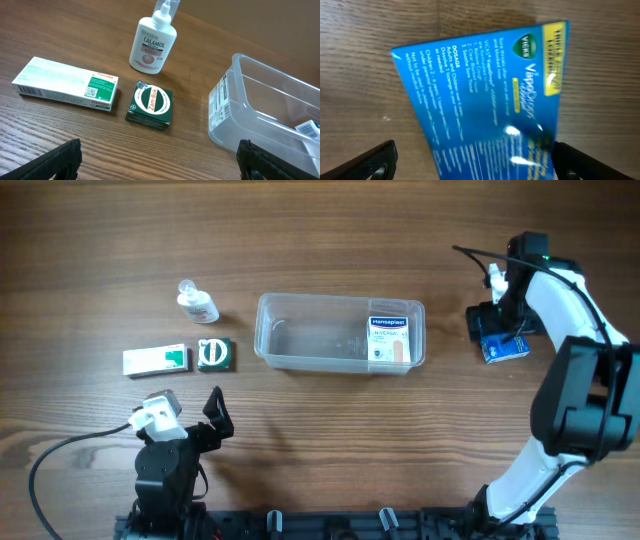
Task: Pack container
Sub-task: 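Lower the right gripper and grasp the blue Vicks box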
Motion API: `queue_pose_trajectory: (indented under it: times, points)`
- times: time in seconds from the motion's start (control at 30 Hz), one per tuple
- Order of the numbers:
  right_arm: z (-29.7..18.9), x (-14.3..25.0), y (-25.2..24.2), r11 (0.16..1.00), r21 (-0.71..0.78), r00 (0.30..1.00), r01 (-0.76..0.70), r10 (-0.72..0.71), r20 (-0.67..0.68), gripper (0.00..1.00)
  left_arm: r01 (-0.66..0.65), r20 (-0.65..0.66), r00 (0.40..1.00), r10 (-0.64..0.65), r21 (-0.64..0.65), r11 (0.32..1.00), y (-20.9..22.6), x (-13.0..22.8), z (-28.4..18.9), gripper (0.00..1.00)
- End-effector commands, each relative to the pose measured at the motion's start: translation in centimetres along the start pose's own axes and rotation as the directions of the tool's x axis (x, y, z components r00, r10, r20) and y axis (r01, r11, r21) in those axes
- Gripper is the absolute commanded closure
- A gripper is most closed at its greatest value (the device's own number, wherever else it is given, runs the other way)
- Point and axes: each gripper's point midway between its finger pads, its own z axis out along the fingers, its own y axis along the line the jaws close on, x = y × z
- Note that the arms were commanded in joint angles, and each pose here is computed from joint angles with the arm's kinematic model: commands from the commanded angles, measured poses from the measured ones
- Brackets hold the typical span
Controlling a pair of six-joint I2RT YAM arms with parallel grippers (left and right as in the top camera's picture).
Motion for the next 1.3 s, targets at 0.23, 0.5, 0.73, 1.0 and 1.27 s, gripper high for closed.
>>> queue_pose_trajectory:
  times: [0.23,0.5,0.73,1.0,1.27]
  points:
    - [2.8,1.1,0.4,0.984,-0.036,0.982,-0.176,0.173,-0.075,0.06,-0.016,0.008,1.000,0.016,0.005,1.000,0.0,-0.1,0.0,0.00]
    - [3.0,1.4,0.6,0.982,-0.040,0.979,-0.186,0.181,-0.092,0.07,-0.016,0.008,1.000,0.016,0.004,1.000,0.0,-0.1,0.0,0.00]
    - [3.1,1.6,-0.2,0.978,0.009,0.974,-0.207,0.206,-0.095,0.01,-0.016,0.008,1.000,0.016,0.004,1.000,0.0,-0.1,0.0,0.00]
    - [1.8,0.6,-2.1,0.960,0.093,0.963,-0.265,0.268,-0.023,0.00,-0.016,0.008,1.000,0.016,0.004,1.000,0.0,-0.1,0.0,0.00]
    - [-2.1,-3.0,-2.0,0.970,0.007,0.957,-0.241,0.237,0.169,0.00,-0.016,0.009,1.000,0.016,0.004,1.000,0.0,-0.1,0.0,0.00]
